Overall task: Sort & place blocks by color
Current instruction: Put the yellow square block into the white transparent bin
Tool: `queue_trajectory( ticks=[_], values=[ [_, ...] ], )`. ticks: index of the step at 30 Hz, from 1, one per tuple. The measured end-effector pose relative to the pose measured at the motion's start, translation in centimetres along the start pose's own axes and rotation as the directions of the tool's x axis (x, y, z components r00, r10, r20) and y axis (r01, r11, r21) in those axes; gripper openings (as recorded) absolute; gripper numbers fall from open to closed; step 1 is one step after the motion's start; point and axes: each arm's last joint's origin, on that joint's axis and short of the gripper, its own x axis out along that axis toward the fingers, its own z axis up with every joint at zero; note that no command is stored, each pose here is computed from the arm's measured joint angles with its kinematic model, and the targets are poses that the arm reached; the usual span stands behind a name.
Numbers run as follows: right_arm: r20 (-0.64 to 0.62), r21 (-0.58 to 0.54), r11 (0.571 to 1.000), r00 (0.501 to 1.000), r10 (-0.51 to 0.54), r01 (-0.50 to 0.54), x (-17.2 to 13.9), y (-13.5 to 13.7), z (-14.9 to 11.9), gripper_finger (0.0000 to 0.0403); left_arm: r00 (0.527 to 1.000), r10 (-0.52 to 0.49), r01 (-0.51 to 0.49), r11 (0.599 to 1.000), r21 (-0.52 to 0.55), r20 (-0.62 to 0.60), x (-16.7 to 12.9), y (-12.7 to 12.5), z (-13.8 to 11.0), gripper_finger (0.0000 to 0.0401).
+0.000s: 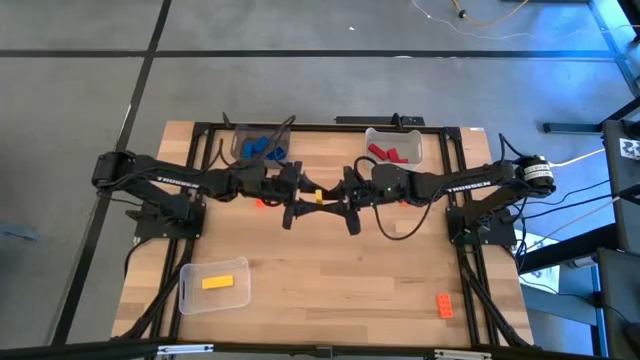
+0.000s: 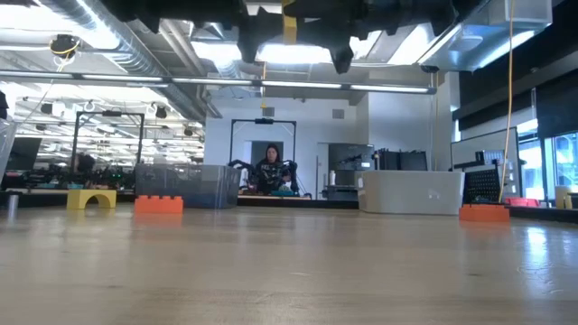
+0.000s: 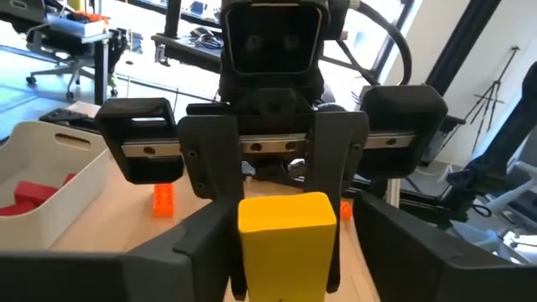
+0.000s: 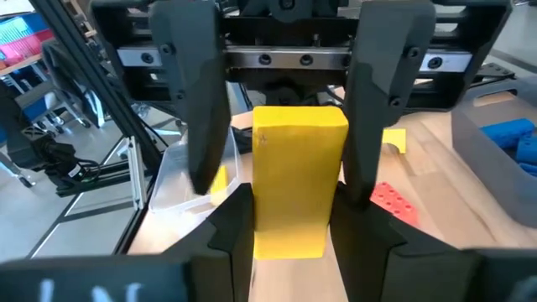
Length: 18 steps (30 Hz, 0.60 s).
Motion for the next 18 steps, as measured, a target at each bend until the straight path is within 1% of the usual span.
queue_trajectory(
  ticks=[3,6,7,16,17,18],
  values=[
    [0.002,-0.001,1.000,1.000,0.002,-0.002,0.00,0.02,0.03,0.0122,1.000,0.003,-0.003,1.000,-0.013,-0.002,-0.11,-0.05,0.09,0.0179],
    [-0.005,0.000,1.000,1.000,-0.003,0.003,0.00,0.00,-0.05,0.0122,0.999,0.016,-0.016,1.000,-0.022,-0.032,-0.11,0.06,-0.18,0.0128],
    [-0.007,0.000,1.000,1.000,-0.005,0.005,0.00,-0.02,-0.07,0.0122,0.999,0.021,-0.021,1.000,-0.023,-0.034,-0.11,0.08,-0.21,0.0119],
    [-0.013,-0.006,1.000,1.000,-0.011,0.011,0.00,-0.06,-0.13,0.0123,0.999,0.020,-0.021,1.000,-0.022,-0.036,-0.13,0.08,-0.22,0.0118],
    [-0.017,-0.004,1.000,0.999,-0.027,0.027,0.00,-0.10,-0.17,0.0134,0.999,0.022,-0.023,1.000,-0.019,-0.038,-0.16,0.11,-0.20,0.0118],
    [-0.023,-0.003,0.999,0.999,-0.049,0.049,-0.03,-0.12,-0.19,0.0153,0.999,0.025,-0.025,1.000,-0.018,-0.041,-0.24,0.19,-0.15,0.0118]
  ],
)
